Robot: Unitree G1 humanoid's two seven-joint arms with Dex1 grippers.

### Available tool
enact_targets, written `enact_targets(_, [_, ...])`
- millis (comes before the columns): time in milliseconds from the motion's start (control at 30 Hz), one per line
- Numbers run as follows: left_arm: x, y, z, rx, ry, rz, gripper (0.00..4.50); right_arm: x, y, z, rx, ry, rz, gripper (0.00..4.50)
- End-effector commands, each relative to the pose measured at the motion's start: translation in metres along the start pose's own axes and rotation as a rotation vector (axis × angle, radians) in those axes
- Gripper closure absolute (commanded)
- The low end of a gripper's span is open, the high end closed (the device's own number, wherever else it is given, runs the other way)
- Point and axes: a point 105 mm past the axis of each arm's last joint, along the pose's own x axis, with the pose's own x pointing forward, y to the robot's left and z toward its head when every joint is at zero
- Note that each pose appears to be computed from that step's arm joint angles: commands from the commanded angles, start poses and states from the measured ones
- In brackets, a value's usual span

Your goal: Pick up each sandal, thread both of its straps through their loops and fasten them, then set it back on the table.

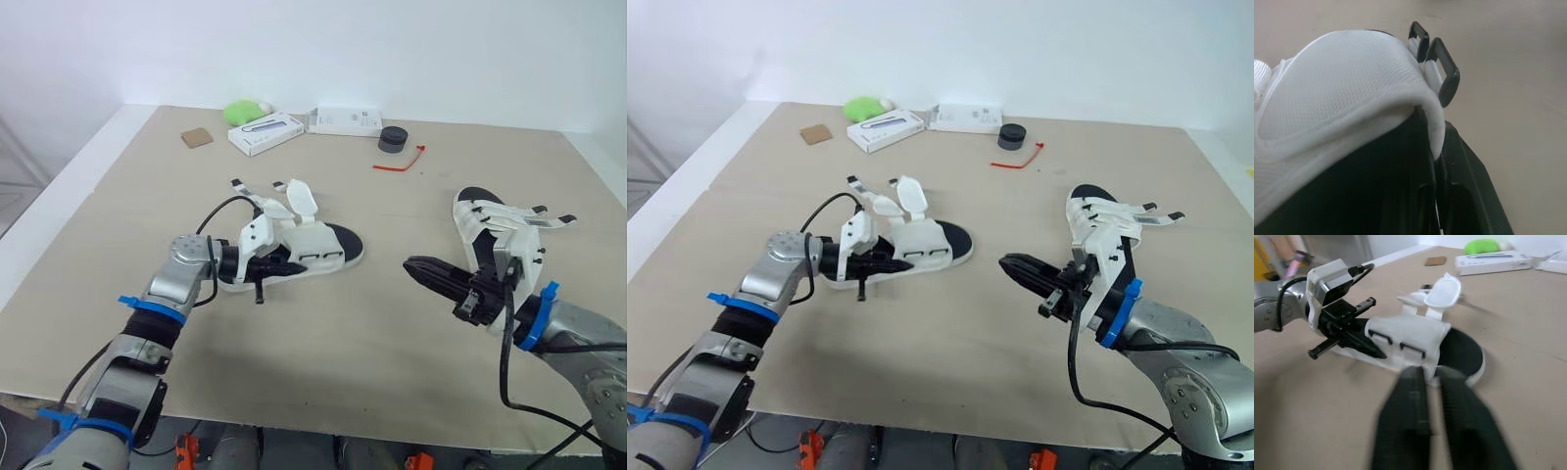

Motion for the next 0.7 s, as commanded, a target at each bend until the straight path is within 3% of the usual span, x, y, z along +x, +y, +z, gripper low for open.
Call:
enact_targets(33, [-0.004, -0.013, 0.013, 0.054, -0.044, -0.088, 4.5, 0.0, 0.006, 0.006, -0.017, -0.013, 0.052, 4.45])
enact_targets(333, [0.002, -0.046, 0.013, 0.0, -0.101, -0.213, 4.5, 0.025, 0.034, -0.015, -0.002, 0.08, 0.209, 4.45])
enact_targets(567, [0.003, -0.063, 0.009, -0.02, -0.105, -0.283, 4.5, 0.05, 0.029, -0.04, -0.061, 0.214, 0.227, 4.45])
enact_targets(700, [0.001, -0.067, 0.009, -0.005, -0.108, -0.319, 4.5, 0.048, 0.022, -0.052, -0.12, 0.296, 0.257, 4.45])
